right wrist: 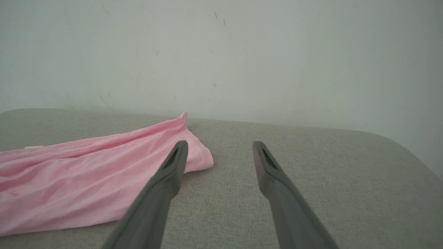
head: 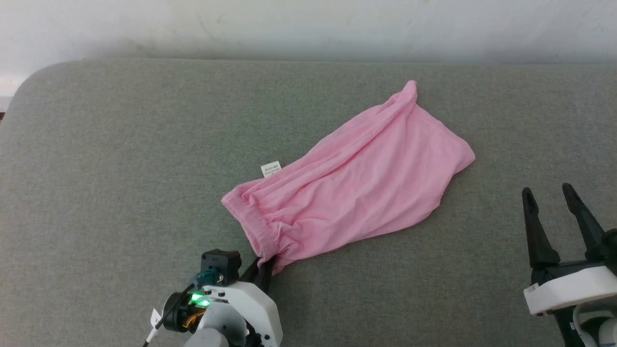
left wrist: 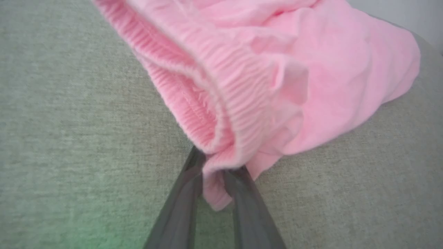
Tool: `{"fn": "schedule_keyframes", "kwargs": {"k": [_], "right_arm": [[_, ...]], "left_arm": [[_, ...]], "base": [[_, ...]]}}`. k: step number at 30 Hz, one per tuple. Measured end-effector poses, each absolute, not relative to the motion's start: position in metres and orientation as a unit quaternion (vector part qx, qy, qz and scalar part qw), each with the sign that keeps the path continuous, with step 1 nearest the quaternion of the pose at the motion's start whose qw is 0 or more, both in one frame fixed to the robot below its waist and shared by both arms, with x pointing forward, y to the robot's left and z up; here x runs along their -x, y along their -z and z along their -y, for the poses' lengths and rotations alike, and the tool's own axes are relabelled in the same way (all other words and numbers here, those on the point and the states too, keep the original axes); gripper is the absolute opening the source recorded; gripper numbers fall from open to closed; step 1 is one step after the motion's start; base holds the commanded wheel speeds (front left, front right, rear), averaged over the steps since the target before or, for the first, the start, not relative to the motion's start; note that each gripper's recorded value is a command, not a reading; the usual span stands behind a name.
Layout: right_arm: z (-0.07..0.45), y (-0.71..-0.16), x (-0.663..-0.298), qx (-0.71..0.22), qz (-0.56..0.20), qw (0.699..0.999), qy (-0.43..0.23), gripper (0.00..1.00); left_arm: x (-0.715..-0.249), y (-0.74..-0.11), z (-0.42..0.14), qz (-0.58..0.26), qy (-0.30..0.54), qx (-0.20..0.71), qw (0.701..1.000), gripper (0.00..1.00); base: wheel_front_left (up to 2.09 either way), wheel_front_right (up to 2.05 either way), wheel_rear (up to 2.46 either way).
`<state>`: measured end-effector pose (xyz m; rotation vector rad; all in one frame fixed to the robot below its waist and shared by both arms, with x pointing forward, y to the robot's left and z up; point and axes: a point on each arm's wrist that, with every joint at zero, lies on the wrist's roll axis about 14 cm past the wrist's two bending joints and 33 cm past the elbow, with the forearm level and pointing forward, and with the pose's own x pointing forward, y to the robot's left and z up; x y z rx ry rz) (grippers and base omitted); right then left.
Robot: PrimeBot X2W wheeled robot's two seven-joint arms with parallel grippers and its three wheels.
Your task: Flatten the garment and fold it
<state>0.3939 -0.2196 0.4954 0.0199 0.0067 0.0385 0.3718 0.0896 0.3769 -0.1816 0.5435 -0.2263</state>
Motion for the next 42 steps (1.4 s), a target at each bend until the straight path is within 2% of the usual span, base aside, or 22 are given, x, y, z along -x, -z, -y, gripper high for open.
{"fn": "schedule_keyframes", "kwargs": {"k": [4,10,17,24,29,36,37,38,39,42], "right_arm": [[0.219,-0.493,-0.396,0.007,-0.025,0.999,-0.033,1.0],[0.2,-0.481,-0.415,0.043,-0.106,0.99,-0.083,1.0],[0.166,-0.446,-0.447,0.062,-0.258,0.956,-0.129,1.0],[0.165,-0.417,-0.481,0.104,-0.351,0.923,-0.118,1.0],[0.155,-0.39,-0.487,0.124,-0.4,0.899,-0.13,1.0],[0.138,-0.372,-0.495,0.141,-0.425,0.879,-0.162,1.0],[0.137,-0.37,-0.494,0.144,-0.429,0.876,-0.166,0.6],[0.136,-0.368,-0.494,0.147,-0.431,0.874,-0.17,0.15],[0.135,-0.367,-0.494,0.148,-0.432,0.873,-0.174,0.0],[0.128,-0.367,-0.492,0.137,-0.428,0.874,-0.185,0.0]], "left_arm": [[-0.37,-0.384,-0.092,-0.249,0.11,0.096,0.957,0.0],[-0.363,-0.405,-0.103,-0.2,0.094,0.102,0.97,0.0],[-0.364,-0.434,-0.111,-0.149,0.088,0.1,0.98,0.0],[-0.363,-0.433,-0.111,-0.15,0.088,0.099,0.98,0.0],[-0.365,-0.429,-0.111,-0.155,0.086,0.102,0.979,0.0],[-0.365,-0.423,-0.116,-0.162,0.076,0.102,0.979,0.0],[-0.365,-0.422,-0.116,-0.164,0.075,0.102,0.978,0.0],[-0.365,-0.42,-0.117,-0.166,0.074,0.101,0.978,0.0],[-0.365,-0.42,-0.117,-0.167,0.073,0.101,0.978,0.0],[-0.363,-0.418,-0.118,-0.168,0.072,0.1,0.978,0.0]], "base": [[0.0,0.0,0.0],[0.0,0.0,0.0],[0.0,0.0,0.0],[0.0,0.0,0.0],[0.0,0.0,0.0],[0.0,0.0,0.0],[0.0,0.0,0.0],[0.0,0.0,0.0],[0.0,0.0,0.0],[0.0,0.0,0.0]]}}
